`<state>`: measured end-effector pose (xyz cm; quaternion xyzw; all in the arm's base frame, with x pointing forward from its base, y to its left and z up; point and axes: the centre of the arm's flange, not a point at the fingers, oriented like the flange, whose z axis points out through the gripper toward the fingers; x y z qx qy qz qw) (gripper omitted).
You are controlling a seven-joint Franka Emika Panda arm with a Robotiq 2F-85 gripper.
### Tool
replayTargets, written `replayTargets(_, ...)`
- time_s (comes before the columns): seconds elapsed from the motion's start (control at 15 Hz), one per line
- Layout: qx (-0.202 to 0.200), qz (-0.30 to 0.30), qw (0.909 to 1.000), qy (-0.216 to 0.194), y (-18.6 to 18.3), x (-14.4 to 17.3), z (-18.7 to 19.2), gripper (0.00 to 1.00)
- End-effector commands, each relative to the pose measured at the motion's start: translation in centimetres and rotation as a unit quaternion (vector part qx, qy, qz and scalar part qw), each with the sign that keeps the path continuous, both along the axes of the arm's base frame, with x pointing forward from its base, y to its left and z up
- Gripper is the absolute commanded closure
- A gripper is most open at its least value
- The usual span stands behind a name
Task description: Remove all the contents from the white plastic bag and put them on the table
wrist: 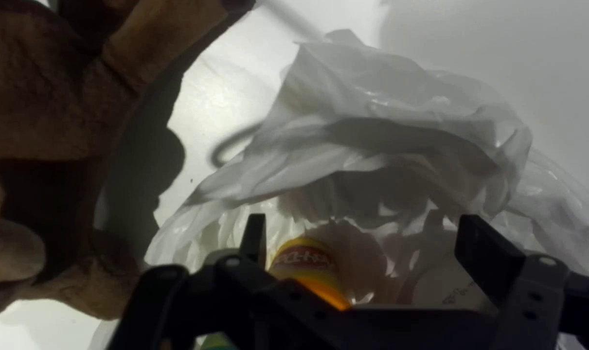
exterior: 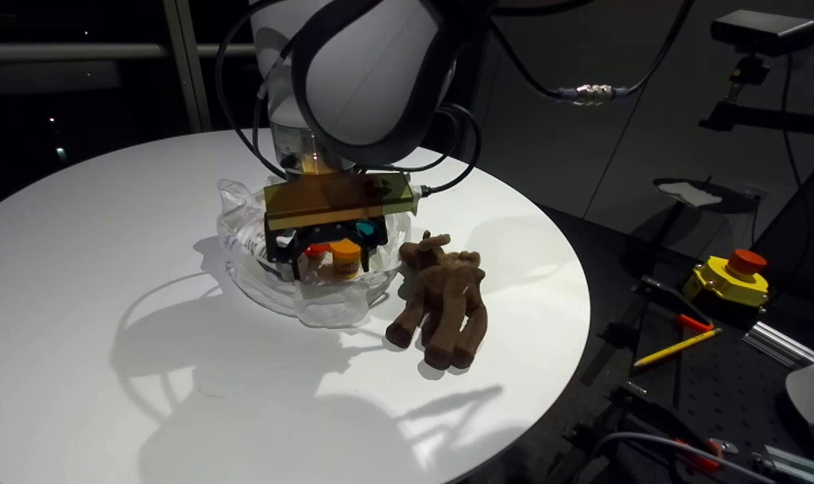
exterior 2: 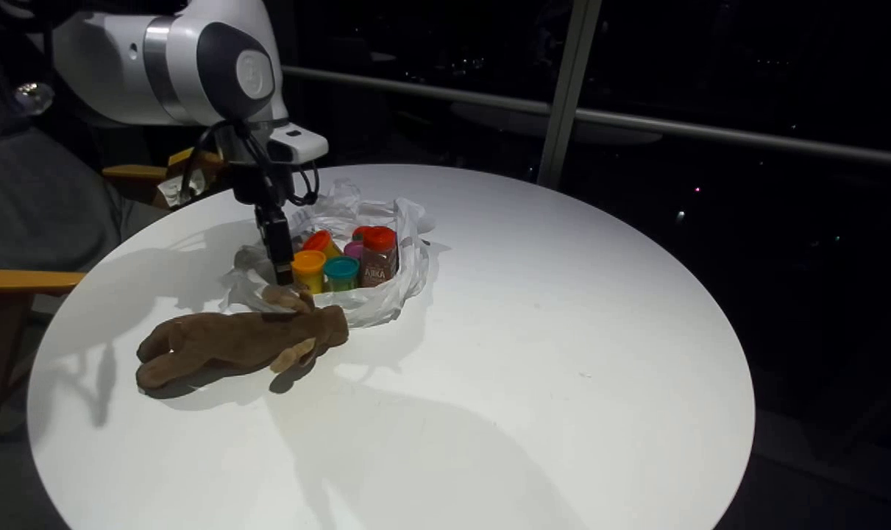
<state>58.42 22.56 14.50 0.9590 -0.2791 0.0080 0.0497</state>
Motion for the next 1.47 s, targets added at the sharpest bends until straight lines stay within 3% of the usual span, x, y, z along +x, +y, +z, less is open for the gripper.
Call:
replayTargets(0.0,-0.010,-0.022,0.9988,-0.043,0.5,0.9,0.7,0.00)
replayTargets(0.27,-0.019,-0.040,0.9970,-0.064,0.0,0.5,2.1,0.00)
replayTargets(0.93,-0.035,-0.073,0.9954,-0.049,-4.0,-0.7,3.4,0.00)
replayTargets(1.4,-0.014,-0.088,0.9947,-0.050,-6.5,0.5,4.6,0.00)
